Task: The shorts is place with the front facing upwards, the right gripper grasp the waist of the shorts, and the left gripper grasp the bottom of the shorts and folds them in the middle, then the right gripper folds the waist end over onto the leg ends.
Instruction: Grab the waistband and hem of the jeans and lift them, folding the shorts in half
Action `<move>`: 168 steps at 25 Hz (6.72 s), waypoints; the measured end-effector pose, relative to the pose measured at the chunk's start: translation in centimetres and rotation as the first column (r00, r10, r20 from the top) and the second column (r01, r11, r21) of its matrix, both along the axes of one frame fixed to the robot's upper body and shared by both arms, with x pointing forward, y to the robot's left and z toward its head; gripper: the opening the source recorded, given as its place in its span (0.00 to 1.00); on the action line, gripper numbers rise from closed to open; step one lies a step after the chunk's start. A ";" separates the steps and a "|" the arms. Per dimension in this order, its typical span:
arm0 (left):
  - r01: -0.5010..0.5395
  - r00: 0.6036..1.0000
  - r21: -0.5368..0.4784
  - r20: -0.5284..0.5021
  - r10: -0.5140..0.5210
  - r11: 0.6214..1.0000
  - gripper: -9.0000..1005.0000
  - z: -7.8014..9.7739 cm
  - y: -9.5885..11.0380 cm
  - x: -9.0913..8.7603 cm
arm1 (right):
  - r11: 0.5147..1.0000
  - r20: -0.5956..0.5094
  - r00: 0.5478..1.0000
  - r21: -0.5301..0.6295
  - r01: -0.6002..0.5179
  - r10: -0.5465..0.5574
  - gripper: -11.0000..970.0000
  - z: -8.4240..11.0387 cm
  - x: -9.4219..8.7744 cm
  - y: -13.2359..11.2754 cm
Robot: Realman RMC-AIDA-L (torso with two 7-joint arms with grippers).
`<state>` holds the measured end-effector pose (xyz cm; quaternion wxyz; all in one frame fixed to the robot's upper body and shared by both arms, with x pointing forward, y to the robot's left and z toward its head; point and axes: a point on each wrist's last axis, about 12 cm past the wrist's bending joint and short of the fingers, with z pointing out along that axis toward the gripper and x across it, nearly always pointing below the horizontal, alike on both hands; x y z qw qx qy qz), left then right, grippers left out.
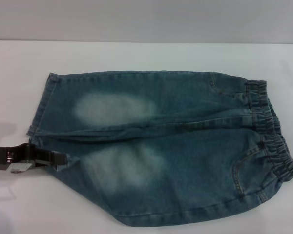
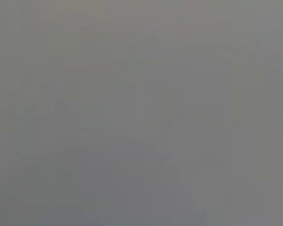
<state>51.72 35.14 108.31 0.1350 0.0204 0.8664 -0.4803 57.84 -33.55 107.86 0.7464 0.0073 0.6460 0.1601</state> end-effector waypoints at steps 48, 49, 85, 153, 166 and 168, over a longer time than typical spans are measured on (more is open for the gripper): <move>0.001 0.998 -0.015 0.066 0.000 1.000 0.07 0.9 -1.0 1.7 | 0.406 -0.975 0.002 0.090 -0.909 0.222 0.74 9.3 0.1 -0.3; 0.001 0.998 -0.017 0.066 0.000 1.000 0.07 0.9 -1.0 1.7 | 0.407 -0.977 0.000 0.088 -0.909 0.212 0.74 8.9 0.1 -0.1; -0.010 0.998 -0.021 0.057 0.011 1.000 0.09 0.6 -0.6 1.2 | 0.392 -0.993 -0.007 0.052 -0.918 0.116 0.74 5.4 0.4 2.9; -0.035 0.994 -0.042 0.097 0.039 0.998 0.12 1.4 -0.4 1.9 | 0.340 -0.997 0.041 -0.014 -0.940 0.071 0.53 5.9 0.7 4.4; -0.066 0.989 -0.064 0.131 0.074 0.996 0.12 2.2 -0.1 2.7 | 0.356 -0.996 0.049 -0.020 -0.934 0.074 0.02 5.3 0.3 3.7; -0.085 0.986 -0.074 0.137 0.095 0.994 0.13 2.4 0.1 2.9 | 0.374 -0.995 0.057 -0.021 -0.927 0.085 0.02 5.0 0.1 3.3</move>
